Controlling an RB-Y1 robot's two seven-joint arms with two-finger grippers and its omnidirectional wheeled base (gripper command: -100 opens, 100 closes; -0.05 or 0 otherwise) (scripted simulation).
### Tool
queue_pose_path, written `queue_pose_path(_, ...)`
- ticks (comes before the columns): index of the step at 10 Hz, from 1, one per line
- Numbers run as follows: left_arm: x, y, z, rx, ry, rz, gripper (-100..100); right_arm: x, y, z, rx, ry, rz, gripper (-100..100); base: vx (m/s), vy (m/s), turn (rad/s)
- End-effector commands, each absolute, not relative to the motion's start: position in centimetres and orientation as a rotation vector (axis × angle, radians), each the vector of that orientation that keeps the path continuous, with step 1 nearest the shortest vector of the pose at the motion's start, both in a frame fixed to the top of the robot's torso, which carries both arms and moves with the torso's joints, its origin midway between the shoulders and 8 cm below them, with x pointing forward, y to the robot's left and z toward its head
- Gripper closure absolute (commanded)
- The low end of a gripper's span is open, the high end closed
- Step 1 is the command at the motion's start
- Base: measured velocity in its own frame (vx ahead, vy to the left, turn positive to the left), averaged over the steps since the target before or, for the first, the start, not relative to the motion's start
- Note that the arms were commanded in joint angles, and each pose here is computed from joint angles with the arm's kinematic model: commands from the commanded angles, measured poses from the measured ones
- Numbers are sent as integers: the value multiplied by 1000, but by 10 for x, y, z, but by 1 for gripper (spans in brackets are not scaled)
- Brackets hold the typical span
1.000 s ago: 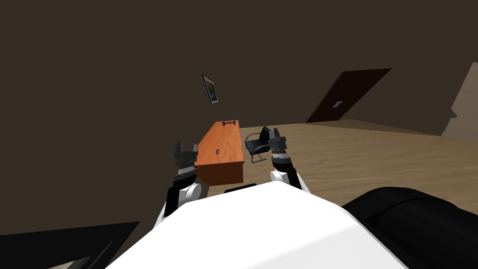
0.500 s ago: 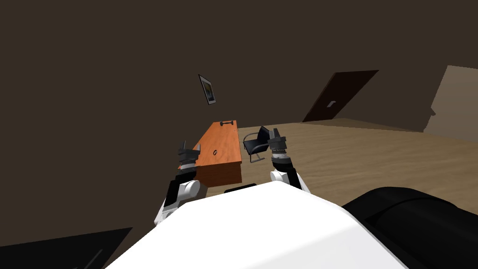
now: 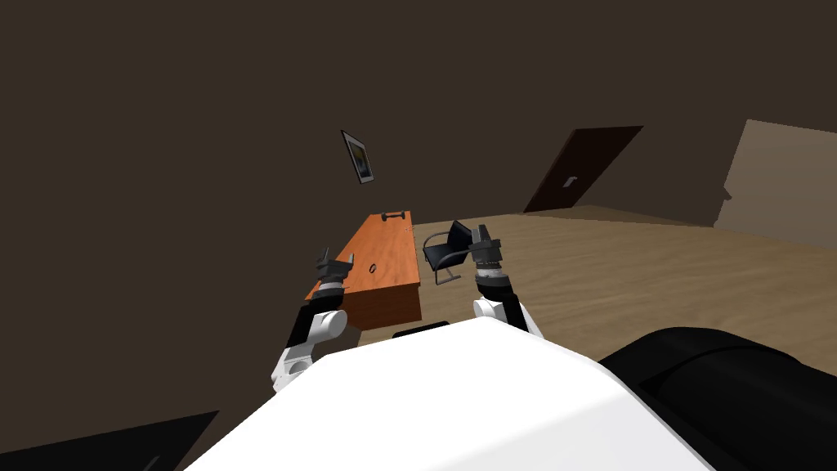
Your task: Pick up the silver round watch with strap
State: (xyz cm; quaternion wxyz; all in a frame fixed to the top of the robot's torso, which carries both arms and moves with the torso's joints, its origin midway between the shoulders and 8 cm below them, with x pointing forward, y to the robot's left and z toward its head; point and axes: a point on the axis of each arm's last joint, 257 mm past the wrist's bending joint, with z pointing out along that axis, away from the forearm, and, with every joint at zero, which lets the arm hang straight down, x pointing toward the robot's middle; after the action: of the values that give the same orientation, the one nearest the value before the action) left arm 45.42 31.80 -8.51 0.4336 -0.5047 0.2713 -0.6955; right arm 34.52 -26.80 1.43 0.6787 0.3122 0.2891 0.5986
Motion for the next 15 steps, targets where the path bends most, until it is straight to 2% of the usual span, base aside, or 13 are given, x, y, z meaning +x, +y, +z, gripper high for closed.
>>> queue_pose_path(1,465,323,-99,-1341,673,-1753,-100,345,-268,14,701,649,1344,0,1,-20,-50)
queue_pose_path(15,510,361,-186,-1877,600,-1764,-100,345,-268,14,701,649,1344,0,0,-15,-50)
